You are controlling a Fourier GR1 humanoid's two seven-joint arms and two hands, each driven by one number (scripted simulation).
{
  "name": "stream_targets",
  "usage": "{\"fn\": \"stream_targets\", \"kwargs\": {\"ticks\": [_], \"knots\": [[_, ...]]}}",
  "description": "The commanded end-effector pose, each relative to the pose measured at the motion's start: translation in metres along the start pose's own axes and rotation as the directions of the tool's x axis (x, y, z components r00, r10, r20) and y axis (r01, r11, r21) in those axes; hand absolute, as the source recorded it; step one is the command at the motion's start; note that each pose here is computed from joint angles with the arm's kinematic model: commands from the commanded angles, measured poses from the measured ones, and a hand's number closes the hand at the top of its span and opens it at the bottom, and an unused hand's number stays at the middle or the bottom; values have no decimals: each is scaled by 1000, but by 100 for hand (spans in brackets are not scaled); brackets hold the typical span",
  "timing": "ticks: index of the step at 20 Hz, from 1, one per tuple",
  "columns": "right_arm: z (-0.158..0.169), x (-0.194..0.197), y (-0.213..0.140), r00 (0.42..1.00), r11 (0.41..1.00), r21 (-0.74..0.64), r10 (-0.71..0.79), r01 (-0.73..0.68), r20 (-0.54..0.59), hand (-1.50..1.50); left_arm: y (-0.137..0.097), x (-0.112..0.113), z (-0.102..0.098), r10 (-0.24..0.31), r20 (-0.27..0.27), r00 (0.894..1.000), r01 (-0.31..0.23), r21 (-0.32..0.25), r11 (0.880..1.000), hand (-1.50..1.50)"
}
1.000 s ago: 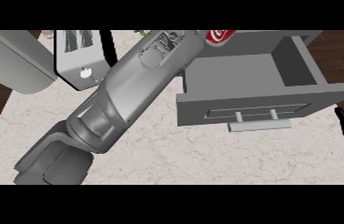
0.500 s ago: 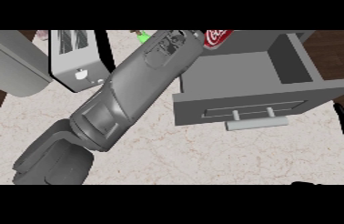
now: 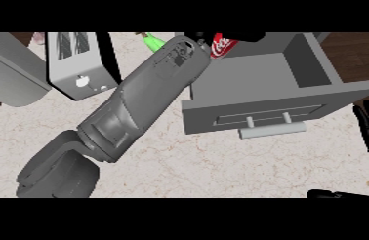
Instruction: Pick up the can, place it into the drawer and close the drawer
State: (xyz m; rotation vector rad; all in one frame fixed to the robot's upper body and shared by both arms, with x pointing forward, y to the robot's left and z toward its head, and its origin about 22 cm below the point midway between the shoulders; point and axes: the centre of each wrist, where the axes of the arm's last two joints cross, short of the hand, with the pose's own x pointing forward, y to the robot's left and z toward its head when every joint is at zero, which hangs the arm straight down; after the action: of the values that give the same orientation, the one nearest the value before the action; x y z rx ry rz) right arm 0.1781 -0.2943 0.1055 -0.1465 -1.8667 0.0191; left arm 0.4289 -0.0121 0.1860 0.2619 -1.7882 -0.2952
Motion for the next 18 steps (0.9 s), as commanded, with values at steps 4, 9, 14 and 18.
{"fn": "stream_targets", "kwargs": {"ticks": [4, 9, 14, 18], "knots": [[-8, -3, 7, 1000, 1000, 20, -13, 13, 16, -150, 0, -10, 1, -26, -42, 999, 27, 34, 999, -150], [-9, 5, -2, 1000, 1000, 20, -2, 1, 18, -150, 1, -27, 5, -20, -32, 999, 23, 116, 993, -150], [-7, 12, 2, 1000, 1000, 20, -2, 1, 25, -150, 1, -31, 6, -8, -31, 999, 11, 99, 995, -150], [-1, 16, 10, 995, 997, 26, 67, -69, 78, -150, 0, -35, 8, 14, -38, 999, -9, 131, 991, -150]]}}
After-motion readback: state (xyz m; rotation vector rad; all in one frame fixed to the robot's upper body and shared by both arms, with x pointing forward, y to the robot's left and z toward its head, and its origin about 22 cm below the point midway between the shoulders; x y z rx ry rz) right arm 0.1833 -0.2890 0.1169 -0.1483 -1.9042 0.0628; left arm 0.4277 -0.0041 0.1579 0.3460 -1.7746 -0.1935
